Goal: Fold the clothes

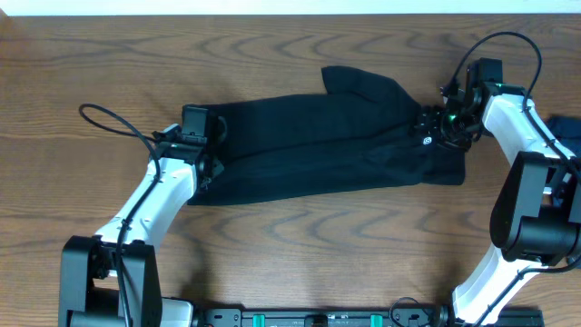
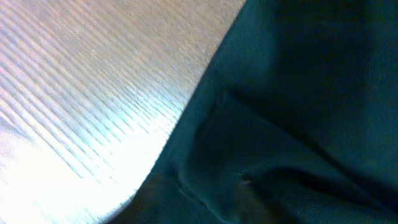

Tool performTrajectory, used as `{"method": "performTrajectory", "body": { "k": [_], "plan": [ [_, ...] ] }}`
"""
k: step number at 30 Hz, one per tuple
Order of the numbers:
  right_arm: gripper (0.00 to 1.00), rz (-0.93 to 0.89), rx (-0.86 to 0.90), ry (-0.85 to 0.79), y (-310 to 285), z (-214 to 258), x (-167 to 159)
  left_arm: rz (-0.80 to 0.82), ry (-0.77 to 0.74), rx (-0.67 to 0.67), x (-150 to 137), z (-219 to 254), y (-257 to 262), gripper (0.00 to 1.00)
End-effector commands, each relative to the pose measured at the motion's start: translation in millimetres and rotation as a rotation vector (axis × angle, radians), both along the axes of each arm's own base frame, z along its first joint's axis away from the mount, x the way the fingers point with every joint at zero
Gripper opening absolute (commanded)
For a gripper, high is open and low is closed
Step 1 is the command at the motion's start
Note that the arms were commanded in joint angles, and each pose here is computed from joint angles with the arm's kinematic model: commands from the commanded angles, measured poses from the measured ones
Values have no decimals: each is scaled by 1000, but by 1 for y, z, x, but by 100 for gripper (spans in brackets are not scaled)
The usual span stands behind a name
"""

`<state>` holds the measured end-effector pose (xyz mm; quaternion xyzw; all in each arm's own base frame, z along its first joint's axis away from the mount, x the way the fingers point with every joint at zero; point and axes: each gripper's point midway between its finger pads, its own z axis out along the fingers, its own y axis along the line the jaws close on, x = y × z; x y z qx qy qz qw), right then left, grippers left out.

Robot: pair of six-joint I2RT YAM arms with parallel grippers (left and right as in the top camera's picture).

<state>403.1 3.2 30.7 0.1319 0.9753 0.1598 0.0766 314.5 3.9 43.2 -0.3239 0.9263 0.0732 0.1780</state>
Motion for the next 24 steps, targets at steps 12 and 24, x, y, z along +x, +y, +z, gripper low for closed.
{"method": "performTrajectory", "body": {
  "k": [12, 24],
  "plan": [
    [99, 152, -54, -216, 10, 120, 57, -94, -170, 46, 59, 94, 2, 65],
    [73, 319, -24, -204, 54, 84, 74, -154, -207, 10, 90, 91, -5, 67]
  ]
}}
